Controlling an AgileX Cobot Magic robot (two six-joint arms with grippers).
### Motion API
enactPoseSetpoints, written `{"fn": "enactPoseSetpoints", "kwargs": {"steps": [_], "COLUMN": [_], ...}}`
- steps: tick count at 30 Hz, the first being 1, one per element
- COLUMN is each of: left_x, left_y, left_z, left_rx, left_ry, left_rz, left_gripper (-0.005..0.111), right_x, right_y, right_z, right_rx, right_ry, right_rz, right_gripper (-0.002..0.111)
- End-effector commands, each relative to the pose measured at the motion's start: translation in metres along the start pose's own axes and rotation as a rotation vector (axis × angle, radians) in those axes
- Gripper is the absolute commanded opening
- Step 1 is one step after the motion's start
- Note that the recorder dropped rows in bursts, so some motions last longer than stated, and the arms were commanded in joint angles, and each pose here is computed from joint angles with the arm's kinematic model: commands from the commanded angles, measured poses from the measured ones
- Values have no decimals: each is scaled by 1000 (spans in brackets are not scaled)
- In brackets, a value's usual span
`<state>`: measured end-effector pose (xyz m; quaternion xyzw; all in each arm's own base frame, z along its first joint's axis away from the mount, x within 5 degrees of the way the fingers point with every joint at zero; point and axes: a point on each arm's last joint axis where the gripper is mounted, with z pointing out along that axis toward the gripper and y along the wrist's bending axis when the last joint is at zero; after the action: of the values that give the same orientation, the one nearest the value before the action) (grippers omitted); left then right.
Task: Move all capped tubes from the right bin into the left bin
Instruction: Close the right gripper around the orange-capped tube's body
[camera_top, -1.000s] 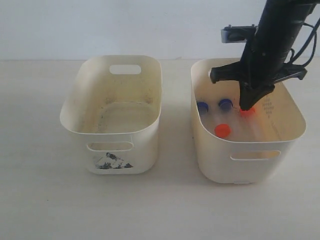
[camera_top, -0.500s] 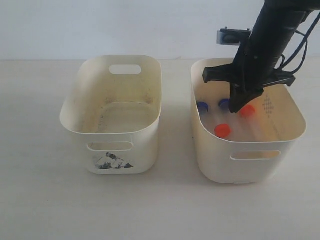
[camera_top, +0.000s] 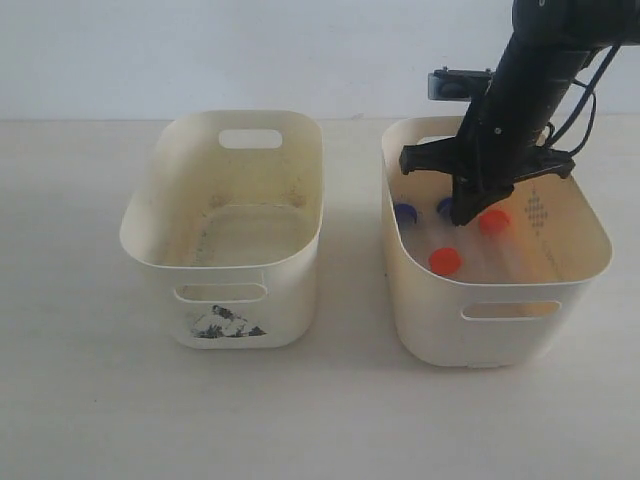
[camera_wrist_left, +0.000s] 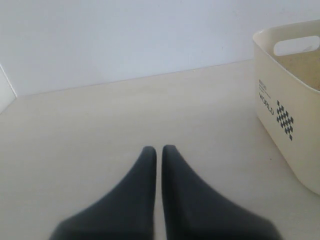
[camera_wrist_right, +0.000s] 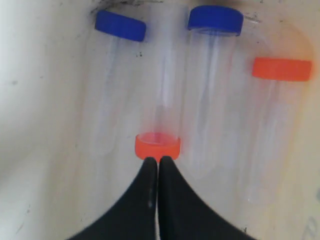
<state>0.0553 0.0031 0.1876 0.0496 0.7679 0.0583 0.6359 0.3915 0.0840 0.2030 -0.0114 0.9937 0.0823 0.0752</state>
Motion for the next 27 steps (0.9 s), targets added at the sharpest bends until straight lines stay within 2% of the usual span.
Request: {"fn": "enactPoseSetpoints", "kwargs": {"steps": [1,8,15,22,25,27], "left_x": [-2,-2,-2,-2,-2,-2], "left_y": [0,0,0,0,0,0], "left_z": [-1,-1,-1,-1,-1,-1], "left_rx": [-1,-1,-1,-1,-1,-1], "left_ry": [-16,-16,-16,-16,-16,-16], "left_rz": [-13,-13,-13,-13,-13,-13], "left_gripper": [4,4,4,4,4,4], "right_x": [-5,-8,-9,-13,-13,-12], "right_y": [-2,-2,-6,-7,-7,-6], "right_z": [-2,0,27,26,26,26], "right_rx": [29,27,41,60,59,57], "right_ry": [-47,-78,-24,-67,-64,-57], "right_rz": [-28,-34,-42,-88,-102,-104], "right_gripper": [0,0,0,0,10,24]}}
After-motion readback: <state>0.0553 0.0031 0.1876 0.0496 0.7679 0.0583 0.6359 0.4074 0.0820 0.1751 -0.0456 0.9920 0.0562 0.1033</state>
